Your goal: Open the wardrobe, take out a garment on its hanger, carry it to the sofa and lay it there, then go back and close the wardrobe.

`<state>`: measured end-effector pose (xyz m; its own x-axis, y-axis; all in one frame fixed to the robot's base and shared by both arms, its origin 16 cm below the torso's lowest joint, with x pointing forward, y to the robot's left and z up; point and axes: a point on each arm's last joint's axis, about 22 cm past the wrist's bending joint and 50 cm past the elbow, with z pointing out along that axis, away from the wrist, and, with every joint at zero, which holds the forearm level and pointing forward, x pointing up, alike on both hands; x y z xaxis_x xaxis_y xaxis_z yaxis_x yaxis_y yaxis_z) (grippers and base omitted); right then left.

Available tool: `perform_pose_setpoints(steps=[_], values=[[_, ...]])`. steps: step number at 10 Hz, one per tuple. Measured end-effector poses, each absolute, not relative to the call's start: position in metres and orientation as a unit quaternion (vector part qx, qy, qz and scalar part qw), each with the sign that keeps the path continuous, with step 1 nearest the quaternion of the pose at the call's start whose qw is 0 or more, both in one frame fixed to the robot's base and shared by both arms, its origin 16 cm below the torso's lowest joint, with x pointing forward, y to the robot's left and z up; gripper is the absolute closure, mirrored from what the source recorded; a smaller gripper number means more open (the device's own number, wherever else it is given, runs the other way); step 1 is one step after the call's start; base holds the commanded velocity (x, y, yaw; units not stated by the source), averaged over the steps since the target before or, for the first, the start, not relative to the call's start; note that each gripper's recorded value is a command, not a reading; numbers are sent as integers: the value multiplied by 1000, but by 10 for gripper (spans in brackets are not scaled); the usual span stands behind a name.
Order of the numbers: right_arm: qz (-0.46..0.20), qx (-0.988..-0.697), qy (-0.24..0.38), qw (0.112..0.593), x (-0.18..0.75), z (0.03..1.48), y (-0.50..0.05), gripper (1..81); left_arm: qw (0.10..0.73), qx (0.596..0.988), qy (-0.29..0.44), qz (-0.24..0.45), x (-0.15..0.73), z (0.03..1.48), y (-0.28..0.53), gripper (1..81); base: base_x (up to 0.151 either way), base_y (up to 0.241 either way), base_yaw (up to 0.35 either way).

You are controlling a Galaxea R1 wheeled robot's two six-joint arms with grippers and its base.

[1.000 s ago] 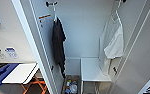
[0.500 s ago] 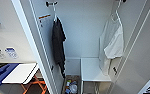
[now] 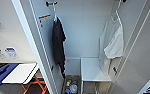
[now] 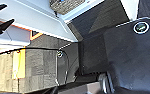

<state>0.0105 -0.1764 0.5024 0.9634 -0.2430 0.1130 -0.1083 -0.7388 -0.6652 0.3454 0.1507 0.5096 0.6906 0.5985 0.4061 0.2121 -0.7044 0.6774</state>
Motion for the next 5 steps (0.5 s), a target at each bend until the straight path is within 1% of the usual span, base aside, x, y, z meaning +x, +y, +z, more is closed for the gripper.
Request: perform_pose_setpoints(steps=[2,5], values=[[-96,-926,94,352,10,503,-173,10,276,852,290,338,357,509,156,10,0,0,0],[-90,-928,90,349,9,502,-172,10,222,827,364,366,353,504,190,10,0,0,0]])
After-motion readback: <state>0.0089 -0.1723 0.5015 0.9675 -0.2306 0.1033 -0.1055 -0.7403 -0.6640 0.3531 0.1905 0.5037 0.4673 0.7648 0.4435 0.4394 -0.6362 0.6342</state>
